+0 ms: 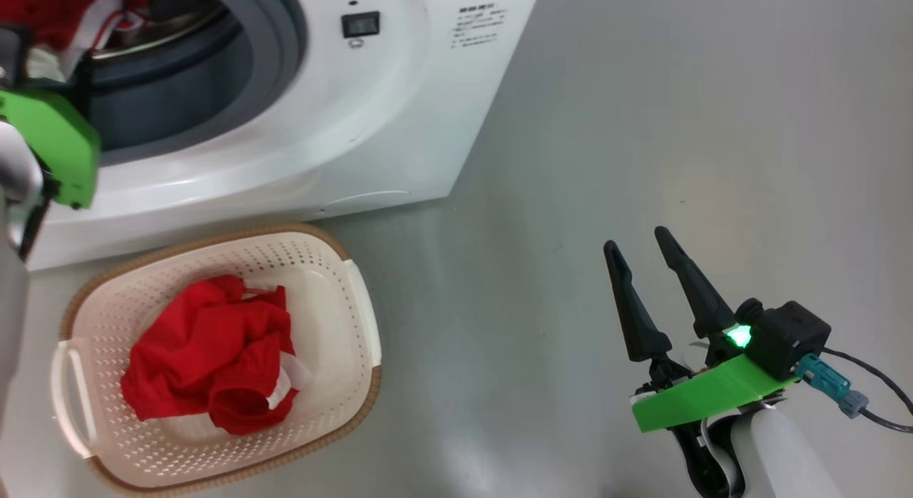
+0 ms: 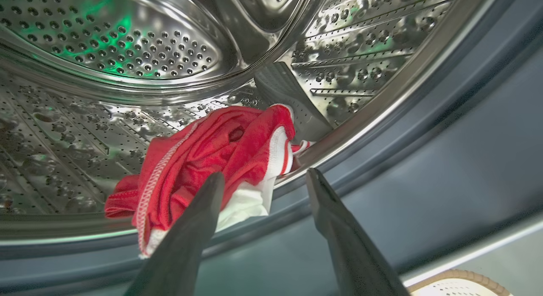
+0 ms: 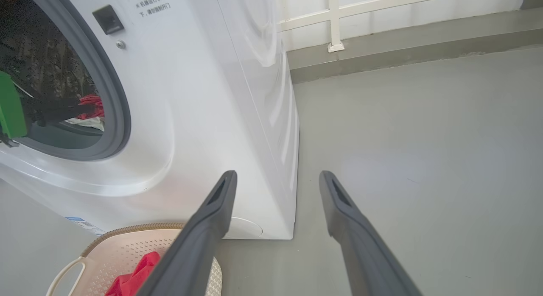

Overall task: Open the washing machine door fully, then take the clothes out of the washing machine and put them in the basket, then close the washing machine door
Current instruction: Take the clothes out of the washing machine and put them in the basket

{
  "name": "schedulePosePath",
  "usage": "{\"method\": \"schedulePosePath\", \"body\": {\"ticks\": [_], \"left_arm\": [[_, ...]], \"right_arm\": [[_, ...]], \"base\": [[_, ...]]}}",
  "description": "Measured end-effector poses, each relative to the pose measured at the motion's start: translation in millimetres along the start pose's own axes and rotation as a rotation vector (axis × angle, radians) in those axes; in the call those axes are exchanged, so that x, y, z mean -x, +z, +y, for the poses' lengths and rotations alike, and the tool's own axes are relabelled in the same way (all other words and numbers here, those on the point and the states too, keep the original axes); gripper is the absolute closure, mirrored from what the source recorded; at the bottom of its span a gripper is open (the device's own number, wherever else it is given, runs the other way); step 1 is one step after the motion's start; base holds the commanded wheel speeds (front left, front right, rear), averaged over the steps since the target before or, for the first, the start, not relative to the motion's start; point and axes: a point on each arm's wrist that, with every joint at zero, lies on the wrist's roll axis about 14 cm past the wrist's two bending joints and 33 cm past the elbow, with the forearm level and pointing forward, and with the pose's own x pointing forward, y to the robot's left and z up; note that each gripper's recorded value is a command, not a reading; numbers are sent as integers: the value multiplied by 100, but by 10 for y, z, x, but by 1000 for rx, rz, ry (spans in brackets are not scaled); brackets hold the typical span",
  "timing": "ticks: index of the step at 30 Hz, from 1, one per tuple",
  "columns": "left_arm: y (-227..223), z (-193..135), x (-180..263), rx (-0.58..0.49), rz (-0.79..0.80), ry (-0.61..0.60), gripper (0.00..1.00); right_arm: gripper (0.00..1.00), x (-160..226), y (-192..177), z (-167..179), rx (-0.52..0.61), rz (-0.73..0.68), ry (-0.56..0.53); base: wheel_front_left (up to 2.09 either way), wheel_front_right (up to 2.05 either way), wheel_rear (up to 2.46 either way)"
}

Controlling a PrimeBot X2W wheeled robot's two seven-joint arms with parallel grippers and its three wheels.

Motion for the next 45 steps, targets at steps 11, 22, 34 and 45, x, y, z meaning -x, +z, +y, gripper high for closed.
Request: {"method": "schedulePosePath", "body": {"ticks": [11, 22, 34, 45], "left_arm": [[-299, 243, -326, -71, 152, 42, 0], [-414, 253, -551, -98, 199, 47, 0], [-442, 245, -578, -121, 217, 40, 84], [-240, 247, -481, -80, 137, 46, 100]], "right_arm": [[0, -6, -115, -78, 3, 34, -19], [0, -11, -141, -165, -12, 41, -45], [0, 14, -114, -200, -6, 37, -55], [0, 3, -53, -140, -11, 19, -38]], "base": [[0, 0, 0], [0, 0, 0], [0, 0, 0], [0, 0, 0]]}}
